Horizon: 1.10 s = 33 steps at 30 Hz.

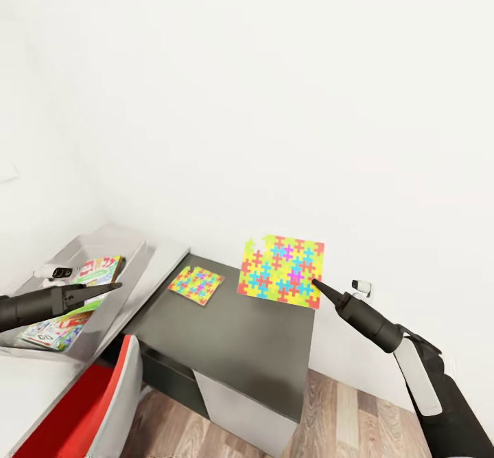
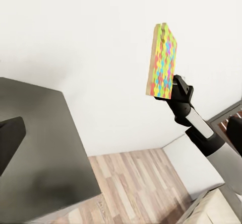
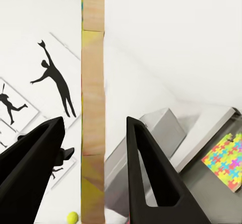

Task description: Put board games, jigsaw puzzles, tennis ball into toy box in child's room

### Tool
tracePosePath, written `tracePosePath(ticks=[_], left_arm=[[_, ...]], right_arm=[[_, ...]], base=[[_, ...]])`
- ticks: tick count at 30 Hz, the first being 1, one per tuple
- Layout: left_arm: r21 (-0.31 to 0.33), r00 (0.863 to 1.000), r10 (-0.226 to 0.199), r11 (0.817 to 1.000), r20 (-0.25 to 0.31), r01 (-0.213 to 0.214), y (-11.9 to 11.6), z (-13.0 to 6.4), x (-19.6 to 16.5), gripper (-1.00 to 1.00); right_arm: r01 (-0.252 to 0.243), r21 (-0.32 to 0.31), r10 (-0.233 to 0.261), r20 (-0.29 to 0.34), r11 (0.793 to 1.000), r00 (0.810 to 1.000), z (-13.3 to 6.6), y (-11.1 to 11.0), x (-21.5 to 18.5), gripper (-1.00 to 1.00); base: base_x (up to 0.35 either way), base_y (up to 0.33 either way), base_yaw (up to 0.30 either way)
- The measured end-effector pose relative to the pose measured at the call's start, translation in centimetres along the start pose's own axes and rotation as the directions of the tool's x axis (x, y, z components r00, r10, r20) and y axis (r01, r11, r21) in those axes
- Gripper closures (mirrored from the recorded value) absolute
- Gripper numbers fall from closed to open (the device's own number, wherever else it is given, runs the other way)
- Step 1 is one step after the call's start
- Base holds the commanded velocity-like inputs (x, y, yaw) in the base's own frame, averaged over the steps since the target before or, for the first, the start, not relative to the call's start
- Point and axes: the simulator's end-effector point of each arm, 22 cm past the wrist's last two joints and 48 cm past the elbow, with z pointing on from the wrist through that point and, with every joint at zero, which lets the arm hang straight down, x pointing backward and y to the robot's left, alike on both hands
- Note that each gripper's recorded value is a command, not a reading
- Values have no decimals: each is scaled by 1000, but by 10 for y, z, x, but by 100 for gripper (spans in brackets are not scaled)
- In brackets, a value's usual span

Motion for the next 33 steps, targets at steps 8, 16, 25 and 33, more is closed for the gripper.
tracePosePath(ticks=[8, 16, 25, 33], left_arm=[[0, 1000, 2, 1000, 0, -2, -1, 0, -1, -100], [0, 1000, 2, 1000, 0, -2, -1, 0, 0, -100], [2, 1000, 7, 1000, 2, -7, -4, 0, -2, -100], [4, 1000, 15, 1000, 6, -15, -8, -2, -4, -100]], right_arm=[[3, -1, -3, -1, 1000, 1000, 1, 1, 0, 100], [3, 0, -3, 0, 1000, 1000, 1, 2, 0, 100], [13, -8, -13, -1, 1000, 1000, 3, 7, -2, 100], [31, -22, -31, 2, 999, 1000, 5, 15, -7, 100]], base=[[0, -1, 137], [0, 0, 37], [0, -92, 220], [6, -65, 240]])
